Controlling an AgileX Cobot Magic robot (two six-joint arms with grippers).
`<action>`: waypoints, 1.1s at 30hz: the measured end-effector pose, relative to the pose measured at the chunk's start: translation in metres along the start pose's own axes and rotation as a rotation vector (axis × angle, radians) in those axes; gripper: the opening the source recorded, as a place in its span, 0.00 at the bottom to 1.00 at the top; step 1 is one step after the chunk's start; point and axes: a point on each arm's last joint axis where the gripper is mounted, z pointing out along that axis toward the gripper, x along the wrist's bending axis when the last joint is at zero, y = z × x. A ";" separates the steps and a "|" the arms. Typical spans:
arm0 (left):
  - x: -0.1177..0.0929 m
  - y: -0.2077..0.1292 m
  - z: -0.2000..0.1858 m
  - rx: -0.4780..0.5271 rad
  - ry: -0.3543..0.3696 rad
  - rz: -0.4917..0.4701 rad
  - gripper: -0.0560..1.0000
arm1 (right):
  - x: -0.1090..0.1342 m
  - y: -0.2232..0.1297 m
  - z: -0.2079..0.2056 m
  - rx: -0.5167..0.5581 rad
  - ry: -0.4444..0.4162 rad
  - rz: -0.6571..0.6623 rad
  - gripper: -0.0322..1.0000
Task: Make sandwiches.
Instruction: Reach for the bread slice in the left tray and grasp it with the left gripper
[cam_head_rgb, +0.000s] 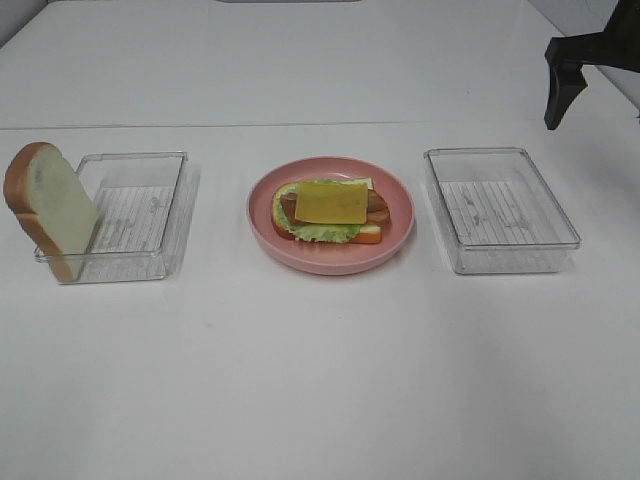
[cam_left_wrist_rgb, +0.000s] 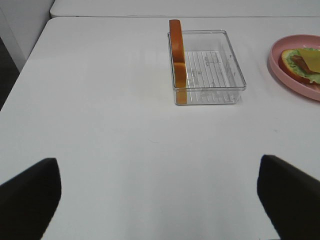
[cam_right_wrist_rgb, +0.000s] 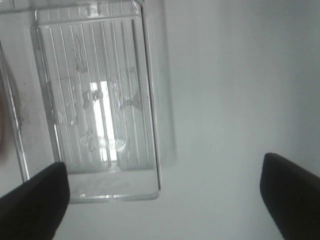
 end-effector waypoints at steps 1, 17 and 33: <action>0.000 0.000 0.000 0.000 0.000 0.000 0.99 | 0.000 -0.007 -0.004 0.006 0.000 0.000 0.98; 0.000 0.000 0.000 0.000 0.000 0.000 0.99 | 0.000 -0.198 -0.078 -0.113 0.016 0.004 0.98; 0.000 0.000 0.000 0.000 0.000 0.000 0.99 | 0.004 -0.370 -0.113 -0.622 0.086 0.001 0.98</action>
